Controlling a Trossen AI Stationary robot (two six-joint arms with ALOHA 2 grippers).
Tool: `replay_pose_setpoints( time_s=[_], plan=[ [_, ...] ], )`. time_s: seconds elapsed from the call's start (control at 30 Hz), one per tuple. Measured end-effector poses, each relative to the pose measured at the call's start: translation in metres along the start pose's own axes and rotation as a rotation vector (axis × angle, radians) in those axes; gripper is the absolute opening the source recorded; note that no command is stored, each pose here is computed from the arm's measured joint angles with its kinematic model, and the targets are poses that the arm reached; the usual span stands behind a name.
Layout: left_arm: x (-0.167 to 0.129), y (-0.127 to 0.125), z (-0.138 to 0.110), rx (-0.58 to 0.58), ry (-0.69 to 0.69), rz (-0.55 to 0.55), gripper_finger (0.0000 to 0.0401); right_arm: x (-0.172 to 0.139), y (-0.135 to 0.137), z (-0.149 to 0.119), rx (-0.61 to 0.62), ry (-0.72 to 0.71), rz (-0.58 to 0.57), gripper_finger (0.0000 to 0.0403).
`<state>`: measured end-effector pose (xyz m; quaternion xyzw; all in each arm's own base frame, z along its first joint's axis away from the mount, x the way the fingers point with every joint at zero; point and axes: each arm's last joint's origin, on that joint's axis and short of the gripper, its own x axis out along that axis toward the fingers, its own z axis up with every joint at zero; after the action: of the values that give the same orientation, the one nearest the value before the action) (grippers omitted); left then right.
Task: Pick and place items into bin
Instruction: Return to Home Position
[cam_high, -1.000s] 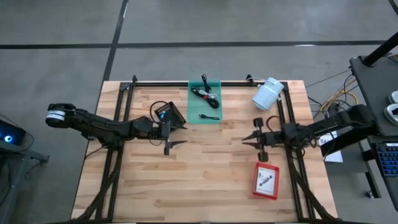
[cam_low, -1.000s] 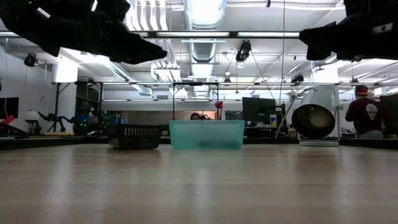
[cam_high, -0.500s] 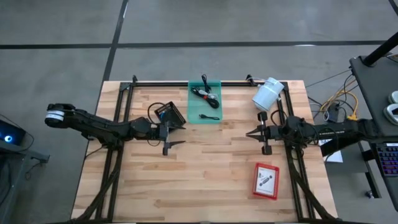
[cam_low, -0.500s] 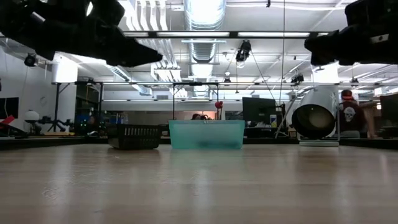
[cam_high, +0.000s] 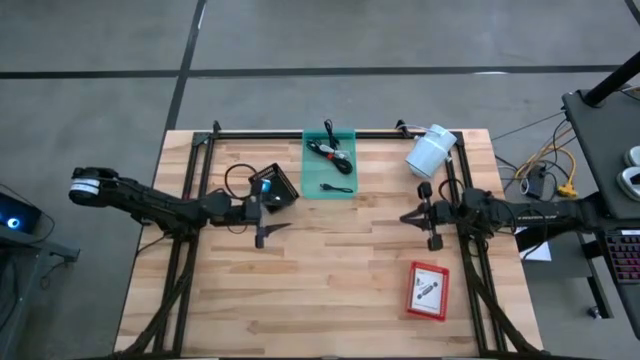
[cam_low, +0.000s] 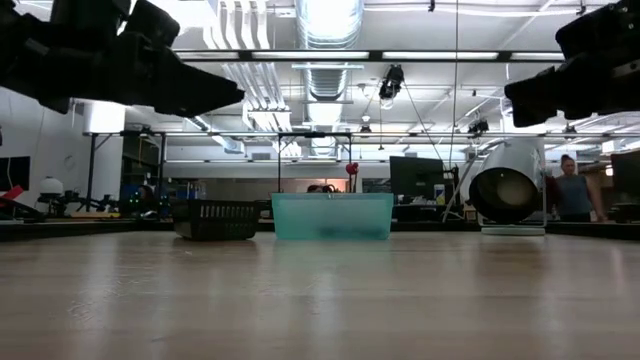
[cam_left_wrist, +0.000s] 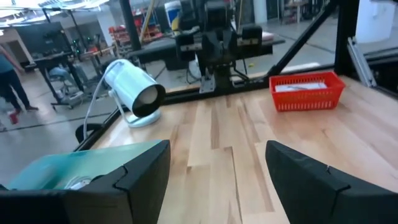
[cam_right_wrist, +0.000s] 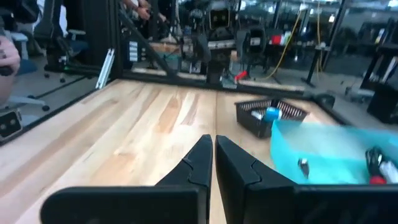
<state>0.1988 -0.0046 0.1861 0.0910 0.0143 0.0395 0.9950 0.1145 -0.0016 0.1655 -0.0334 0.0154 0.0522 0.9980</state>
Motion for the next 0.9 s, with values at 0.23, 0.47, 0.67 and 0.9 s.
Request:
replay_pose_setpoints(
  time_s=[0.23,0.47,0.67,0.9],
  plan=[
    [-0.009,0.0,-0.006,-0.025,-0.008,0.013,0.0246,-0.004,0.001,-0.004,0.012,0.035,-0.009,0.0009],
    [-0.025,0.003,-0.013,-0.049,-0.016,0.075,0.0246,-0.004,-0.001,-0.006,-0.043,0.058,-0.073,0.0009],
    [-0.049,0.006,-0.027,-0.047,-0.016,0.174,0.0246,-0.004,-0.001,-0.007,-0.018,0.073,-0.075,0.0009],
    [-0.06,0.008,-0.034,0.028,0.118,0.219,0.0191,-0.004,-0.002,-0.007,-0.018,0.079,-0.094,0.0008]
  ],
)
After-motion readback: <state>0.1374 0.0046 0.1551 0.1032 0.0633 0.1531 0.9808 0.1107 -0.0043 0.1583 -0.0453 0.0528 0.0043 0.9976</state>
